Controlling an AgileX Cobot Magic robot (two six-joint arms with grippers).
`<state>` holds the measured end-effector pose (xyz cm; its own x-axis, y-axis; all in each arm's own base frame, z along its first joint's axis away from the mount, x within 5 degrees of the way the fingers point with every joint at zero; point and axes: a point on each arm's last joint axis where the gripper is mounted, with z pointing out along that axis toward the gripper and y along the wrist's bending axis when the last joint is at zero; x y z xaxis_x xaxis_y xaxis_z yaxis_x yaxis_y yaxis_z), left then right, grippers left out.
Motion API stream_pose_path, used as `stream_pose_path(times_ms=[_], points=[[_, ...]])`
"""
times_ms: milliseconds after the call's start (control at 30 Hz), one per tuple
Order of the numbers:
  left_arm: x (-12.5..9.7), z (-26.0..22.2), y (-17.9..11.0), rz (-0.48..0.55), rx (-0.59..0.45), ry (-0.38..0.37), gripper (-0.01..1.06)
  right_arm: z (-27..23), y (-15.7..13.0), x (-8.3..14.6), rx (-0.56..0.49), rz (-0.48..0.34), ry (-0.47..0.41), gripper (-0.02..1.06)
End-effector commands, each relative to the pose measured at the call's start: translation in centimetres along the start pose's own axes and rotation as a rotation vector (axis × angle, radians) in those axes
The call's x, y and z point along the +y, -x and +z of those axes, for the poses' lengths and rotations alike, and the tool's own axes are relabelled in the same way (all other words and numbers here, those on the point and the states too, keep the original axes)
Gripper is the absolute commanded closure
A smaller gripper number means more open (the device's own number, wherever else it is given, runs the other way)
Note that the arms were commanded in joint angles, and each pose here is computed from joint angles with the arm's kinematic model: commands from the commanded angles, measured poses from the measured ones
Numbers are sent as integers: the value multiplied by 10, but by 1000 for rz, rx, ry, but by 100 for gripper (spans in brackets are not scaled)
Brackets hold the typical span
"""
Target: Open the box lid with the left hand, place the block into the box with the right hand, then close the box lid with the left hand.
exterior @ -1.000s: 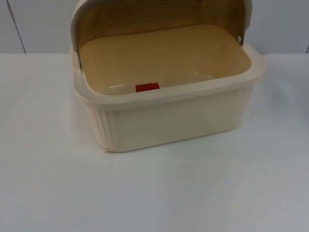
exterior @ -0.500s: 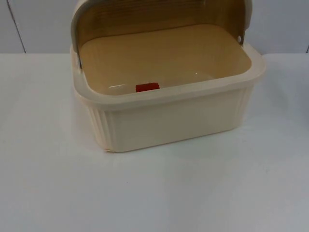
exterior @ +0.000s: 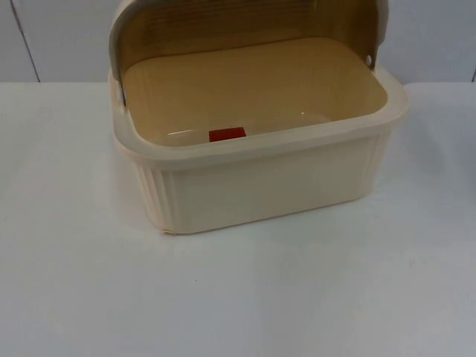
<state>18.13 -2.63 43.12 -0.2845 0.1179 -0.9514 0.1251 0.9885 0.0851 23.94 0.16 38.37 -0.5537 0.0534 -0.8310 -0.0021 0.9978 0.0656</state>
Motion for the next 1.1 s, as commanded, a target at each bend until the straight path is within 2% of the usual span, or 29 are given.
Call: stream_pose_path(times_ms=[0, 133, 367, 433, 667, 833, 967, 1067], points=[[-1, -2, 2, -15, -12, -11, 0, 2, -5, -1, -5, 14, -3, 0], [-1, -2, 2, -8, -11, -7, 0, 5, -11, -3, 11, -8, -21, 0], [2, -2, 3, 38, -28, 22, 0, -12, -7, -4, -55, -50, -40, 0], [0, -2, 4, -26, -36, 2, 0, -18, -6, -6, -74, -77, -63, 0], [0, 5, -3, -58, 38, 5, 0, -30, -4, -5, -113, -52, -61, 0], [-3, 31, -12, -61, 130, 2, 0, -41, -4, -4, -143, -54, -57, 0], [-7, 57, -14, -64, 125, -10, 0, -49, -4, -1, -166, -69, -53, 0], [-12, 83, -19, -113, 122, -44, 0, -57, -4, 3, -184, -121, -53, 0]])
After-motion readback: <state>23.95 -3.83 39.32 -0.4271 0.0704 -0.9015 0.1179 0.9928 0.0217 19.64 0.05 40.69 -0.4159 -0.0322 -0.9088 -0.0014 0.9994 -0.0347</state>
